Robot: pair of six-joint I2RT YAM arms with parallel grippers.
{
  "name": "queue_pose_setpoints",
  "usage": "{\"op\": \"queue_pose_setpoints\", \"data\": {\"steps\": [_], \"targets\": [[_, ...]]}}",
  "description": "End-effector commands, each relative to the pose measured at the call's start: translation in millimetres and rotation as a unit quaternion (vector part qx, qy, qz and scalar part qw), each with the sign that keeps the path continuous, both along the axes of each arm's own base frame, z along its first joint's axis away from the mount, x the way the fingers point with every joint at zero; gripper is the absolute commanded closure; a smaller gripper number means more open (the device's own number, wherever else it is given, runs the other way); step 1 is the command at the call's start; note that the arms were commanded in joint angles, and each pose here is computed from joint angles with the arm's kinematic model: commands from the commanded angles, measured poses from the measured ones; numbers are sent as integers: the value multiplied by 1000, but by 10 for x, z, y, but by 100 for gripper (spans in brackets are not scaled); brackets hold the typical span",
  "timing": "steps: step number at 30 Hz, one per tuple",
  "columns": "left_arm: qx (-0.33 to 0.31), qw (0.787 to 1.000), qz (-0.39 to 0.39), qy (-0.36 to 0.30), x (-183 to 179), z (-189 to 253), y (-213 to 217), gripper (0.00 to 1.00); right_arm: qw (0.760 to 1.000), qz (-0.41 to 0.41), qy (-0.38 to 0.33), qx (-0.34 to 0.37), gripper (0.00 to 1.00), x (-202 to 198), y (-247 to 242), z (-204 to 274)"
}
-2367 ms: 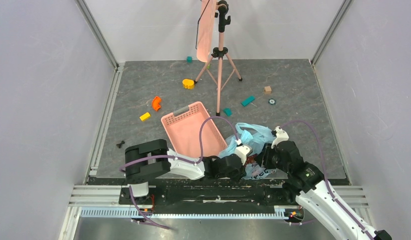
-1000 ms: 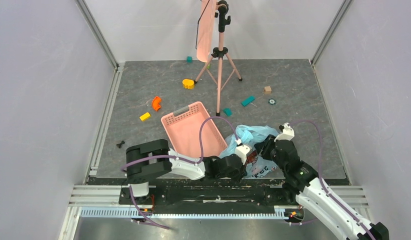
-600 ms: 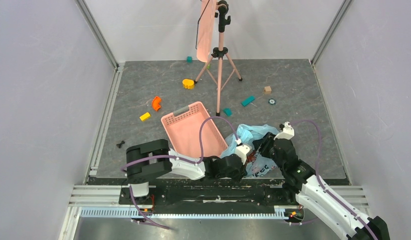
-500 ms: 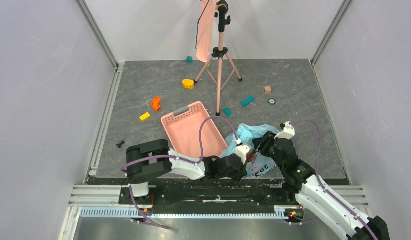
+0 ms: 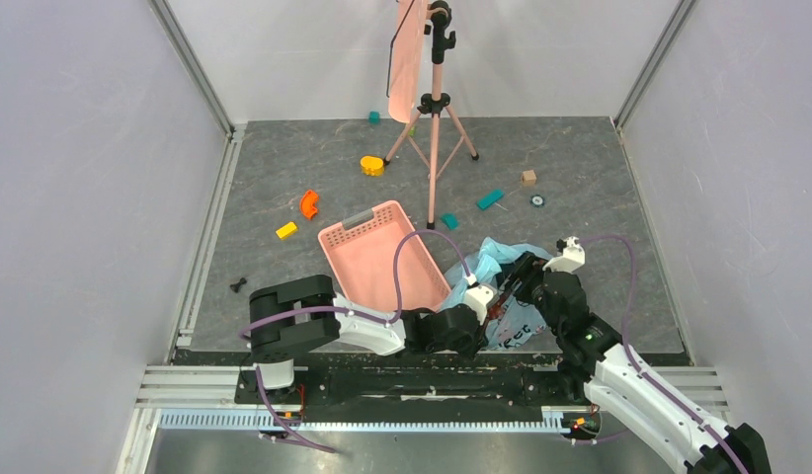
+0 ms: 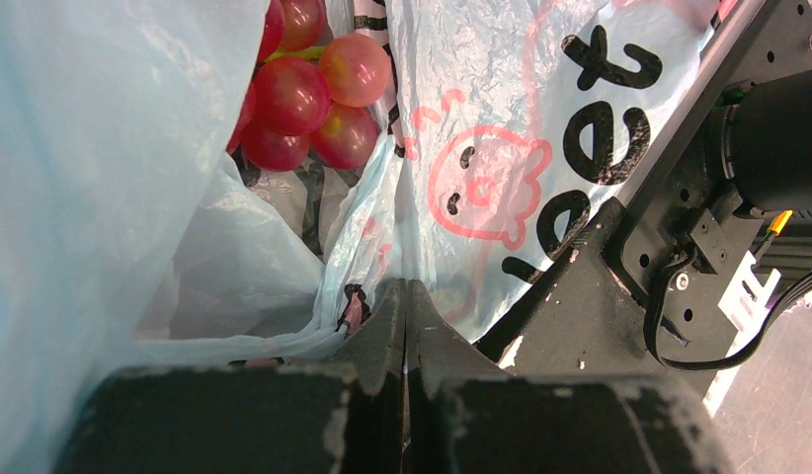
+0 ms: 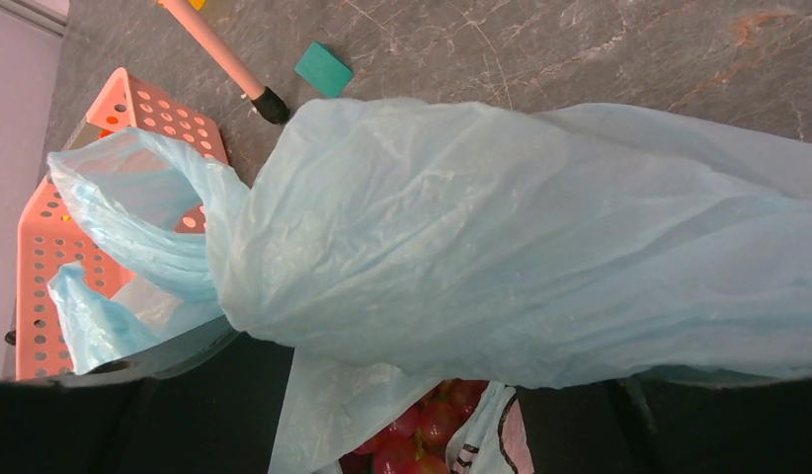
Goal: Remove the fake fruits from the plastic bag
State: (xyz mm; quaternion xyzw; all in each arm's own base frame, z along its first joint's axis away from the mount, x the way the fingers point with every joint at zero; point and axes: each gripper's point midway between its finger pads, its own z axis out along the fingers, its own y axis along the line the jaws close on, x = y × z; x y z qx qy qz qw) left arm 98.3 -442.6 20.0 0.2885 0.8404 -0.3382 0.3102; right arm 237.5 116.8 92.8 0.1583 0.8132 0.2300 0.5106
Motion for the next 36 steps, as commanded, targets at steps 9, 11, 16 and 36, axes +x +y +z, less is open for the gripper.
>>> {"op": "queue_pose_setpoints", "data": {"steps": [9, 11, 16, 36], "targets": [[35, 999, 16, 17, -35, -235, 151, 98, 992, 97, -67, -36, 29, -88, 161, 403], [36, 999, 16, 17, -35, -237, 153, 98, 989, 122, -65, -44, 33, -164, 189, 397], [35, 999, 15, 17, -37, -232, 143, 98, 980, 181, -52, -58, 47, -348, 269, 374], [33, 999, 19, 18, -24, -233, 162, 98, 969, 230, 4, -94, 92, -538, 271, 284]]}}
